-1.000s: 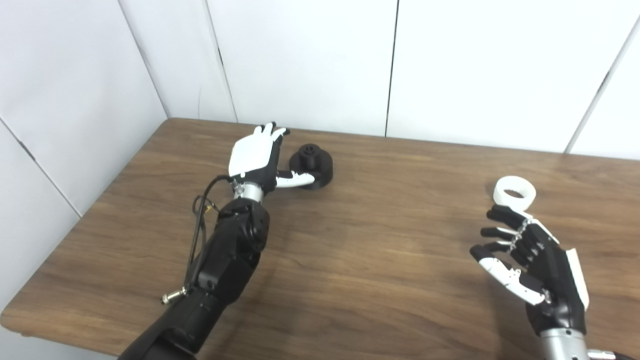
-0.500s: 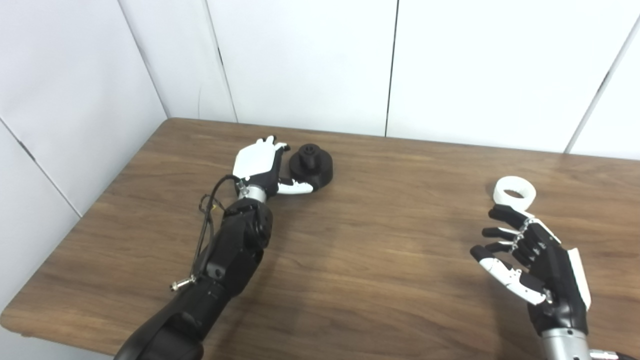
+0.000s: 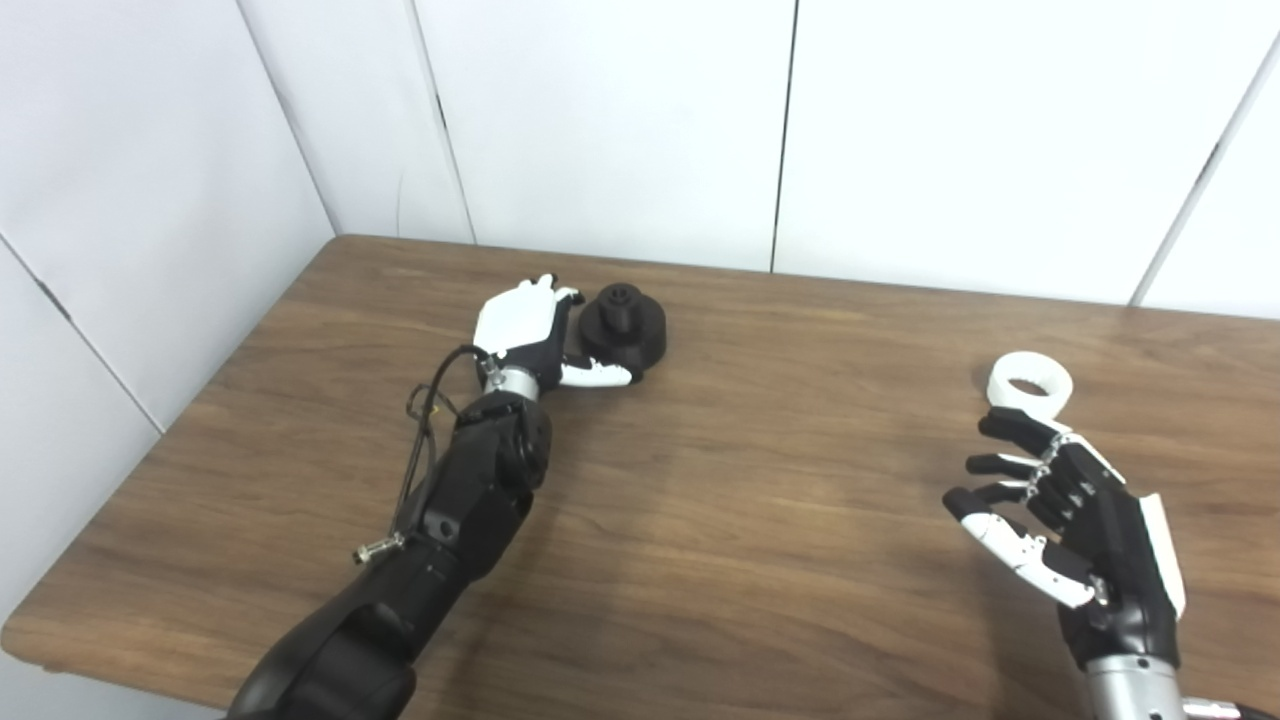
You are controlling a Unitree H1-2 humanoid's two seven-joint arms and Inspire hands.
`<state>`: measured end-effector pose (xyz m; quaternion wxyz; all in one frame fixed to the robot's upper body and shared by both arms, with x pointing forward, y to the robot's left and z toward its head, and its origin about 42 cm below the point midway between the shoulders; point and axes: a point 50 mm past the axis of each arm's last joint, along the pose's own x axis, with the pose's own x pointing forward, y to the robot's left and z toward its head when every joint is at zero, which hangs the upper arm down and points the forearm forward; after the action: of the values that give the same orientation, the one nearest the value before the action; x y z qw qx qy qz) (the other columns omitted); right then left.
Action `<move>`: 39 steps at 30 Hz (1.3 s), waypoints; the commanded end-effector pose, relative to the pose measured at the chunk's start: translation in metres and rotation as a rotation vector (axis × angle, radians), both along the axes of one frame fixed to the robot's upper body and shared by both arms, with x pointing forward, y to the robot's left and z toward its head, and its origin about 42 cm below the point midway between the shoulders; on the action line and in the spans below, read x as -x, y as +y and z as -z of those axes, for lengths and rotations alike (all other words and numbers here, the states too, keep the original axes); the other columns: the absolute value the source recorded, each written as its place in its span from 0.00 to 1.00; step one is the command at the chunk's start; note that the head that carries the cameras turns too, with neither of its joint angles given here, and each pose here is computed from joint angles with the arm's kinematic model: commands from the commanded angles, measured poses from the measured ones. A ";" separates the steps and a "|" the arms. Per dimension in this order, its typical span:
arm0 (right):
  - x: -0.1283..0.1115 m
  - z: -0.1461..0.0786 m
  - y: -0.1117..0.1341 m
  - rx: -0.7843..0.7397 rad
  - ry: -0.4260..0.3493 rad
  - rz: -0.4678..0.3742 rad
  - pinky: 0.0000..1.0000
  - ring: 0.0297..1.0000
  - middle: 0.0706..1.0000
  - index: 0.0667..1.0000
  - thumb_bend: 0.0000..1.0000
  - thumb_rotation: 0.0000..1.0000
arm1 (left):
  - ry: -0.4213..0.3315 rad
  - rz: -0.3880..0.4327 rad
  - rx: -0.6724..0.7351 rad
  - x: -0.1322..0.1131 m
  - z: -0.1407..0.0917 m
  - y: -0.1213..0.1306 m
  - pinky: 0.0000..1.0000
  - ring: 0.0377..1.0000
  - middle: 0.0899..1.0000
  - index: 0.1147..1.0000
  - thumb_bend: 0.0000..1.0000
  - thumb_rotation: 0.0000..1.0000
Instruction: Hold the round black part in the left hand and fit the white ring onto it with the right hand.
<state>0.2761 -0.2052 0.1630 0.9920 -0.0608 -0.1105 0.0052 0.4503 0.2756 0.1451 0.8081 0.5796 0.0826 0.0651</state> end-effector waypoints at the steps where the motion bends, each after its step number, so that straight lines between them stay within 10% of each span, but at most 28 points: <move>1: -0.003 -0.018 0.003 -0.005 -0.076 0.000 0.50 0.61 0.71 0.69 0.70 0.18 | -0.094 0.023 -0.024 -0.017 -0.029 -0.002 0.93 1.00 1.00 0.81 1.00 0.58; 39: 0.004 -0.018 0.005 -0.018 -0.079 0.004 0.49 0.60 0.71 0.69 0.70 0.15 | -0.124 0.069 0.131 -0.025 -0.022 -0.023 0.93 1.00 1.00 0.79 0.98 0.54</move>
<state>0.2725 -0.2046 0.1656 0.9916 -0.0612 -0.1139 0.0017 0.4580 0.2585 0.1375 0.8339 0.5450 0.0712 0.0503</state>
